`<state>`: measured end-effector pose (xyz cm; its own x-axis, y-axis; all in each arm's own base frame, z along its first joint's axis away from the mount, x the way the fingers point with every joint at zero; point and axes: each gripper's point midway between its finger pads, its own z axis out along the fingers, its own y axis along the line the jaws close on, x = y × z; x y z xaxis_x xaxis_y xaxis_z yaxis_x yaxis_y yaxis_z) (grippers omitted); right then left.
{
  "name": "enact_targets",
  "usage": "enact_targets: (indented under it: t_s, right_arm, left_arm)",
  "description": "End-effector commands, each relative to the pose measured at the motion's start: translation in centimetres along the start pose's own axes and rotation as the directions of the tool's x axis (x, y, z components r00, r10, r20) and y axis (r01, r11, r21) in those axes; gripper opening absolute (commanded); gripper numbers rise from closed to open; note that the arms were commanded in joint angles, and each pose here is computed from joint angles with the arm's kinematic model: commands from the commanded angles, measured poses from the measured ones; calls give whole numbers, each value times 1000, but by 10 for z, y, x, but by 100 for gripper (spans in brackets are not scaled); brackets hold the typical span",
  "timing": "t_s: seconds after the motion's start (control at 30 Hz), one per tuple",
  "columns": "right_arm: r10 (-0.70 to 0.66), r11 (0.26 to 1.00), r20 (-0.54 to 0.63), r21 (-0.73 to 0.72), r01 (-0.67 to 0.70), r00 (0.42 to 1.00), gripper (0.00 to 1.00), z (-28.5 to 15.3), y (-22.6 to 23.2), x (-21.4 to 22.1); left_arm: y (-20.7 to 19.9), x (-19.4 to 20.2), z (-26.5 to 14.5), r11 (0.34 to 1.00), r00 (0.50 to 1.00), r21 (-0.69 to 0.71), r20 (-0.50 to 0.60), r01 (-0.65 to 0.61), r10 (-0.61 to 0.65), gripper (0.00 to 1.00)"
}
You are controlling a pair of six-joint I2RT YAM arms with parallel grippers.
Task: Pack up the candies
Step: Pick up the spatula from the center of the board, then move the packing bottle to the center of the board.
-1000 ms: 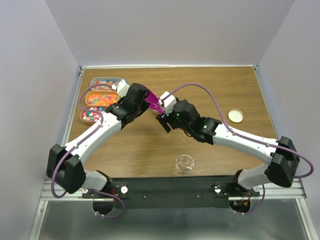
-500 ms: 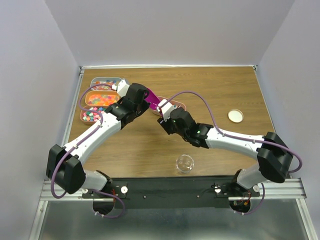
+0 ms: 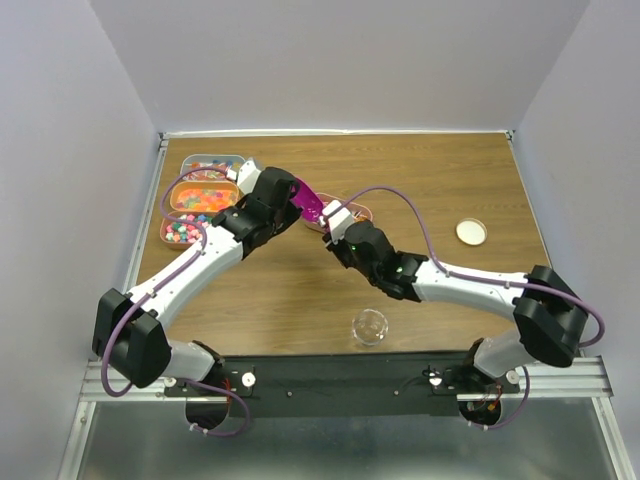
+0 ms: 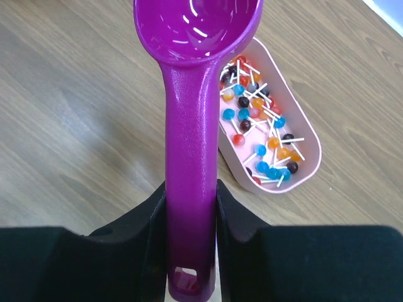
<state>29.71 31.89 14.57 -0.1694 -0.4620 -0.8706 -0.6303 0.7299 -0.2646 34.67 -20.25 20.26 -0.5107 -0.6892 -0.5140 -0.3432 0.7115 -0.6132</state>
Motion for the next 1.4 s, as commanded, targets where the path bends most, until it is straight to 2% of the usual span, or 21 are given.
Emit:
enact_targets:
  t_s: [0.0, 0.17, 0.3, 0.47, 0.6, 0.73, 0.8, 0.83, 0.87, 0.97, 1.07, 1.17, 1.2, 1.3, 1.33, 1.37]
  right_arm:
    - [64, 998, 94, -2, -64, 994, 12, -28, -5, -21]
    - [98, 995, 158, -29, -94, 983, 12, -51, -11, -39]
    - [98, 994, 152, -65, -89, 984, 11, -57, -7, -41]
    - [104, 993, 145, -75, -94, 984, 1, -57, -4, -40]
    - [116, 992, 139, -68, -108, 983, 1, -57, -5, -39]
    - [136, 991, 123, -26, -134, 983, 1, -57, -12, -37]
    - [137, 990, 102, 2, -138, 985, 1, -55, -16, -32]
    - [144, 989, 96, 25, -147, 985, 1, -55, -21, -29]
    - [154, 987, 90, 39, -158, 984, 1, -54, -26, -28]
    - [212, 974, 70, 65, -217, 975, 1, -52, -39, -21]
    - [266, 955, 65, 114, -272, 962, 1, -52, -61, -16]
    - [332, 924, 60, 180, -338, 941, 1, -56, -88, -5]
    - [346, 916, 62, 193, -352, 936, 1, -58, -94, -3]
    - [381, 892, 84, 230, -390, 921, 1, -66, -113, 3]
    - [381, 886, 98, 245, -393, 919, 1, -71, -118, 2]
    - [380, 883, 95, 257, -392, 920, 1, -72, -121, 6]
  left_arm:
    - [-8, -9, -8, 999, 999, 49, 44, -1, -1, 1]
    - [-2, -1, -3, 999, 1000, 47, 25, -17, 16, 5]
    - [-4, 3, 1, 997, 998, 52, 8, -55, 54, 9]
    - [-8, 0, -2, 995, 997, 66, 14, -78, 77, 18]
    - [-13, -8, -9, 992, 996, 99, 47, -75, 70, 24]
    - [-18, -21, -22, 985, 990, 134, 106, -105, 91, 37]
    - [-21, -30, -32, 974, 980, 171, 153, -152, 126, 49]
    - [-22, -33, -36, 966, 974, 186, 169, -181, 150, 50]
    - [-21, -33, -42, 956, 968, 204, 184, -209, 172, 56]
    - [-21, -28, -54, 903, 932, 263, 227, -339, 284, 68]
    - [-15, -5, -59, 820, 880, 323, 221, -472, 420, 69]
    - [-8, 43, -63, 728, 825, 410, 130, -550, 550, 69]
    - [-9, 71, -70, 681, 797, 469, 89, -563, 597, 69]
    - [2, 120, -76, 631, 731, 502, 4, -591, 682, 69]
    - [5, 147, -88, 589, 686, 537, -26, -604, 727, 69]
    - [7, 162, -87, 578, 658, 540, -58, -612, 751, 69]
